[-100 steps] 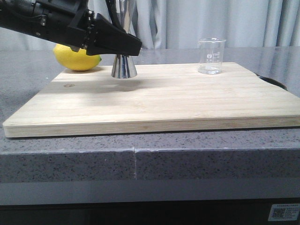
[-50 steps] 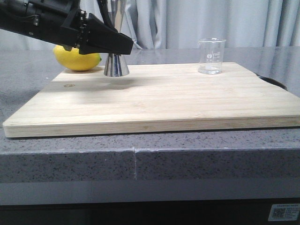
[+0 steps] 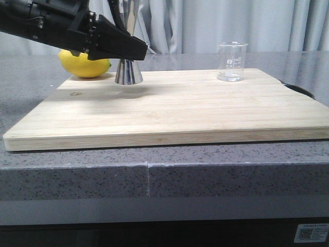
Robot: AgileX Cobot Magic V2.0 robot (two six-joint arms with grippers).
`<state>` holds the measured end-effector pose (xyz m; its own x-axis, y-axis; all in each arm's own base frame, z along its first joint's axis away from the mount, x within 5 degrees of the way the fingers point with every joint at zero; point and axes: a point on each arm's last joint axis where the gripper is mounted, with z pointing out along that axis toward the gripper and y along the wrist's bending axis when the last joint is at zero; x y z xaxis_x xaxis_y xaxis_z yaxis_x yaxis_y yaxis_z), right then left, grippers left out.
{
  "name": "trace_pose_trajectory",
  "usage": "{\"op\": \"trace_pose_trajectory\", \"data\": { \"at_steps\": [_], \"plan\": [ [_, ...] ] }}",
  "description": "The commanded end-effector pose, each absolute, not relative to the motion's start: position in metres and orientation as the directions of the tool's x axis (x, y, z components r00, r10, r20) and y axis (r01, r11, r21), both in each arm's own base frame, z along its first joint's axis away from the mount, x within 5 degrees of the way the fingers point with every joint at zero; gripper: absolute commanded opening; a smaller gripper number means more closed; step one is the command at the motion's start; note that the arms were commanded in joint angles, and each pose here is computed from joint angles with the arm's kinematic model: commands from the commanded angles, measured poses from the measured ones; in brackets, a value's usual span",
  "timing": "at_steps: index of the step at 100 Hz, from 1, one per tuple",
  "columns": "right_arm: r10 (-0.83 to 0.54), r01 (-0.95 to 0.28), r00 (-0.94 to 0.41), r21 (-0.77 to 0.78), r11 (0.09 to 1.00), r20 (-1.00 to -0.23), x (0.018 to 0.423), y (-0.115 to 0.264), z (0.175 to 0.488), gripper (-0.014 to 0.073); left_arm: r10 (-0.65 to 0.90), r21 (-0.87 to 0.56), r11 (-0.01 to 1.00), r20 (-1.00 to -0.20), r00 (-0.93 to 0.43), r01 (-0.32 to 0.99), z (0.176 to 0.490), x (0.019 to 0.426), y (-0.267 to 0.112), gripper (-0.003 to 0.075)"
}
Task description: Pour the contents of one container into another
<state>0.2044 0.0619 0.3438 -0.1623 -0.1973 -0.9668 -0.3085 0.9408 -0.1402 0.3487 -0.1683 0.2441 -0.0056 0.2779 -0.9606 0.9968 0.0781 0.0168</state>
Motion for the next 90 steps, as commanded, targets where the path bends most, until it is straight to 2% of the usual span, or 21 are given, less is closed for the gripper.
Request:
{"op": "trace_pose_trajectory", "data": {
  "at_steps": [1,90],
  "plan": [
    [-0.165,-0.304,-0.056,-0.140,0.942,-0.985,0.2017,0.0619,0.3627,0.0378,0.150,0.058,0.041,-0.987,0.052,0.997,0.2794,0.3418,-0.1687,-0.0011],
    [-0.165,-0.304,-0.056,-0.140,0.942,-0.985,0.2017,0.0619,0.3627,0.0377,0.167,0.070,0.036,-0.984,0.063,0.997,0.2779,0.3416,-0.1685,-0.0011]
  ]
}}
